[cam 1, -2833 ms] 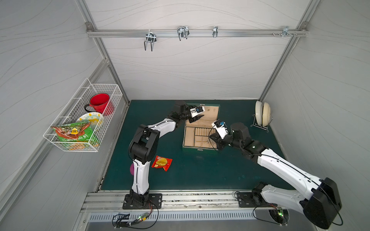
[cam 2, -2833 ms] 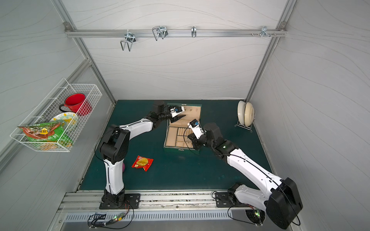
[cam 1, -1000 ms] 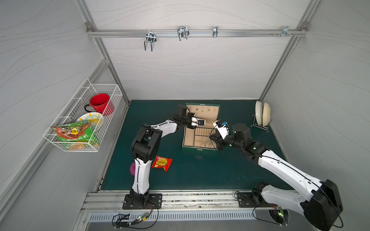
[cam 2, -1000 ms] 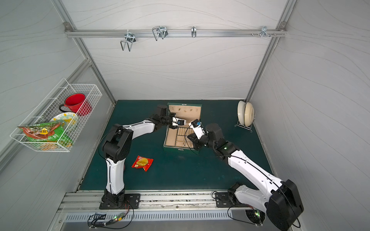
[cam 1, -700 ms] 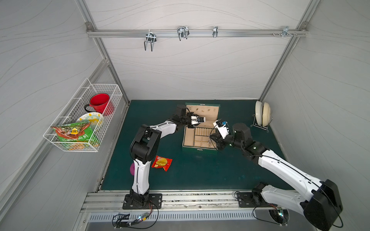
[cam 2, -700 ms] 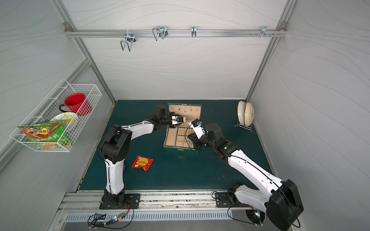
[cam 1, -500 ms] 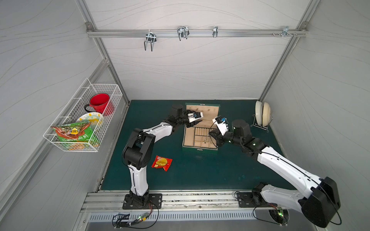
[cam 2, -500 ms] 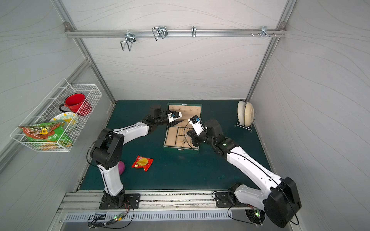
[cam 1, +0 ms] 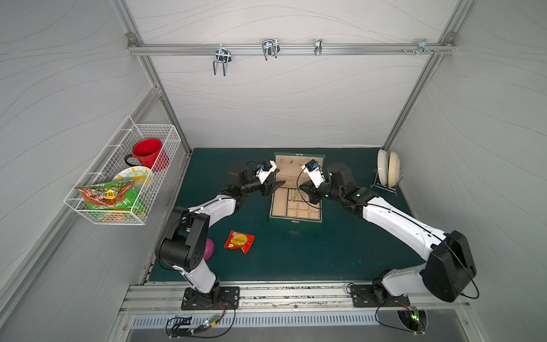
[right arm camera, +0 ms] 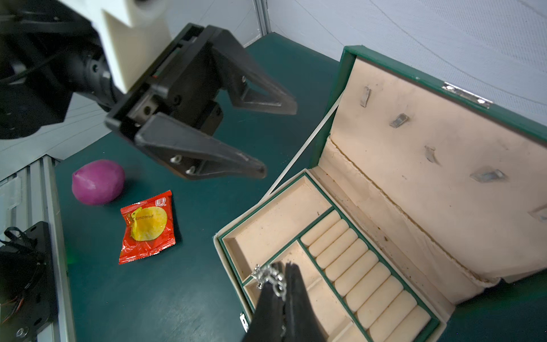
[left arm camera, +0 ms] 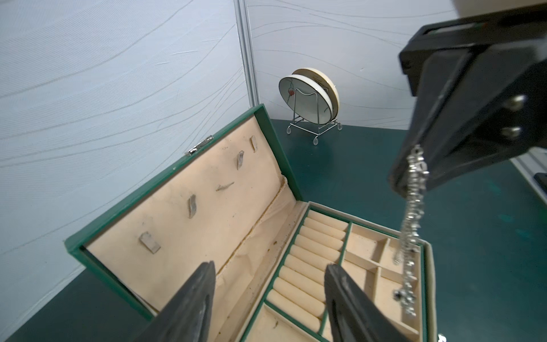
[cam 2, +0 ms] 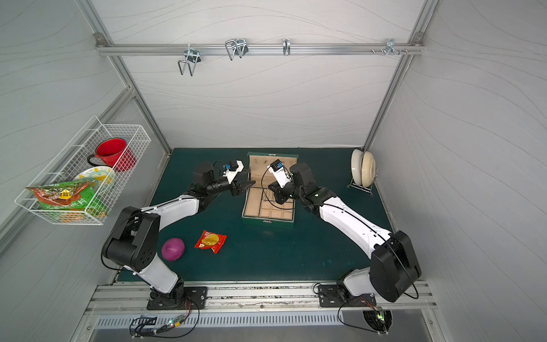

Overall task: Put jewelry chain into jewelry box
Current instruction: Hang the necklace on the jewelry box clasp.

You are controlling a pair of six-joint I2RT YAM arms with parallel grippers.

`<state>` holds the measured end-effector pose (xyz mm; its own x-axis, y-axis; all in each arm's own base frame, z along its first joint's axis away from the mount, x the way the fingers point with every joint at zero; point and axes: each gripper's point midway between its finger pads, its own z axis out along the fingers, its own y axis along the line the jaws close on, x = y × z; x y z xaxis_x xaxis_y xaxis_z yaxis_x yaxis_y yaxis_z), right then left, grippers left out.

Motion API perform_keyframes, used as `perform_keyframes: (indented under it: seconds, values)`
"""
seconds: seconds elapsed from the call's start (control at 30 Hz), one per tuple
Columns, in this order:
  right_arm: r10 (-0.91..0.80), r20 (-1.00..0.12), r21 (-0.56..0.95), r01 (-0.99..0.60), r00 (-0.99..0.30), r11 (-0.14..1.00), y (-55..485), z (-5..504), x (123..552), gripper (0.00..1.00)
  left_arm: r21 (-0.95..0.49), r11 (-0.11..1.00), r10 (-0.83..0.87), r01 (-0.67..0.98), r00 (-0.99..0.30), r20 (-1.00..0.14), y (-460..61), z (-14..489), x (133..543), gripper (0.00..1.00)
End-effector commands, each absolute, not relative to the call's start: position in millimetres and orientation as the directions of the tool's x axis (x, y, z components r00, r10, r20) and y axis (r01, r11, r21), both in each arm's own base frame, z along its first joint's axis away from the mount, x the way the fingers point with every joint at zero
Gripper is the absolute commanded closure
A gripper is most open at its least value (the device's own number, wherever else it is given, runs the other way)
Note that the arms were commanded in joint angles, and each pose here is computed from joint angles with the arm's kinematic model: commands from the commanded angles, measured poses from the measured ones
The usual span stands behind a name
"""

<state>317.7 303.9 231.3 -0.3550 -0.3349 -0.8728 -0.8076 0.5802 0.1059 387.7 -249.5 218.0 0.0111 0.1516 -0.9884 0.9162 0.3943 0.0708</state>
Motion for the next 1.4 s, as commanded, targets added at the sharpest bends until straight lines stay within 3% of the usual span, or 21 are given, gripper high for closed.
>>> perform_keyframes:
  seconds: [0.0, 0.17, 0.6, 1.37]
  values:
    - [-0.339, -0.884, 0.072, -0.809, -0.323, 0.584, 309, 237, 333, 1.0, 0.053, 0.322, 0.053, 0.945, 0.038, -0.998, -256, 252, 371, 0.37]
    - [-0.35, -0.879, 0.063, -0.806, -0.325, 0.588, 318, 227, 350, 1.0, 0.027, 0.31, 0.074, 0.95, 0.005, -0.997, -259, 240, 374, 0.37]
    - [-0.333, -0.889, 0.052, -0.793, -0.313, 0.607, 325, 196, 400, 1.0, 0.022, 0.434, 0.136, 0.901, -0.041, -0.99, -244, 218, 399, 0.36]
    - [-0.35, -0.914, -0.05, -0.801, -0.204, 0.597, 318, 184, 445, 1.0, 0.008, 0.447, 0.158, 0.895, -0.07, -0.985, -244, 203, 407, 0.36]
